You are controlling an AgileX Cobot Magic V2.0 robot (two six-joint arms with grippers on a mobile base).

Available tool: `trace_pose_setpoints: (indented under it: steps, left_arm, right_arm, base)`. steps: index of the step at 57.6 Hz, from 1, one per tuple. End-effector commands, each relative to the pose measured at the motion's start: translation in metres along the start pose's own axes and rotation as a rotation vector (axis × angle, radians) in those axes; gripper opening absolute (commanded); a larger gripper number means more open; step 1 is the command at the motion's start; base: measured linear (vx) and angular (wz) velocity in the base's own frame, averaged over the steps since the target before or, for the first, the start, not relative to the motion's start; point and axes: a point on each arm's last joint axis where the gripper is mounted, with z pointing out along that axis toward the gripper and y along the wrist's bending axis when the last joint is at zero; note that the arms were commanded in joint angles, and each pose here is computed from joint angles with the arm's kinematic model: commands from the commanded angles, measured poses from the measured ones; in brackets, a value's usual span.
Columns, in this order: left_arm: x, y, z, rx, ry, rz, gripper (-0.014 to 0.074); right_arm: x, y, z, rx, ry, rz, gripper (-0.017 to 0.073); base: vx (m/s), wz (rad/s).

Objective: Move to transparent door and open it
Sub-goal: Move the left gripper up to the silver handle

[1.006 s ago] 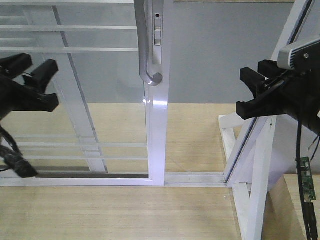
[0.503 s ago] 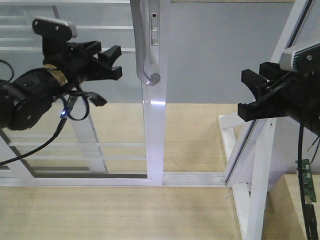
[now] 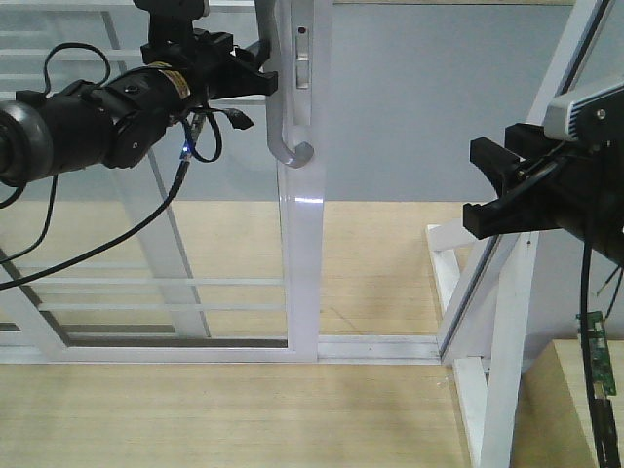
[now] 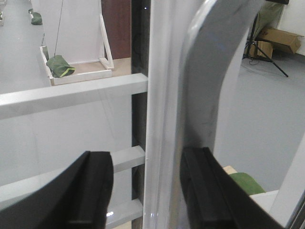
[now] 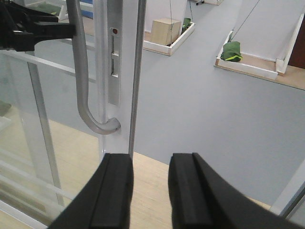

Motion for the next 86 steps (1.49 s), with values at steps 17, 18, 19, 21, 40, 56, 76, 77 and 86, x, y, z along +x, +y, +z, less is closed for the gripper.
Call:
trace_pose_setpoints:
  steps: [17,18,19,21,40,56,76,77,86]
  left_arm:
    - [-0.046,-0.021,0.013,0.070,-0.195,-0.060,0.0455]
    - [-0.046,-0.022,0.013,0.073,-0.195,-0.060,0.0455]
    - [-0.046,-0.024,0.014,0.076,-0.194,-0.060,0.0455]
    - [-0.046,-0.027,0.014,0.082,-0.193,-0.059,0.0455]
    - [-0.047,-0.051,0.012,0.145,-0.163,-0.165,0.0455]
    - [-0.038,-0.097,0.011,0.276,-0.133,-0.031,0.0455]
    - [-0.038,-0.109,0.048,0.305,-0.180,-0.089,0.0455]
    - [-0.038,-0.110,0.049,0.307,-0.178,-0.098,0.0455]
    - [-0.042,-0.127,0.051,0.335,-0.188,-0.096,0.0455]
  right_arm:
    - [-0.019,-0.003,-0.004,0.017,-0.116,-0.010,0.0283]
    - [-0.019,-0.003,-0.004,0.017,-0.116,-0.010,0.0283]
    - [-0.019,-0.003,-0.004,0.017,-0.113,-0.010,0.0283]
    - [-0.019,-0.003,-0.004,0.017,-0.112,-0.010,0.0283]
    - [-0.013,-0.002,-0.004,0.008,-0.055,-0.011,0.0283]
    - [-0.019,-0.003,-0.004,0.020,-0.118,-0.036,0.0283]
    - [-0.019,-0.003,-0.004,0.020,-0.122,-0.035,0.0283]
    - [-0.019,-0.003,-0.004,0.020,-0.122,-0.035,0.0283]
    - [-0.019,-0.003,-0.004,0.020,-0.122,-0.035,0.0283]
  base:
    - [0.00,0.01]
    - [-0.01,0.02]
    - [-0.01,0.02]
    - [-0.01,0.02]
    - [0.00,0.00]
    - [0.00,0.00]
    - [0.00,0.00]
    - [0.00,0.00]
    - [0.00,0.00]
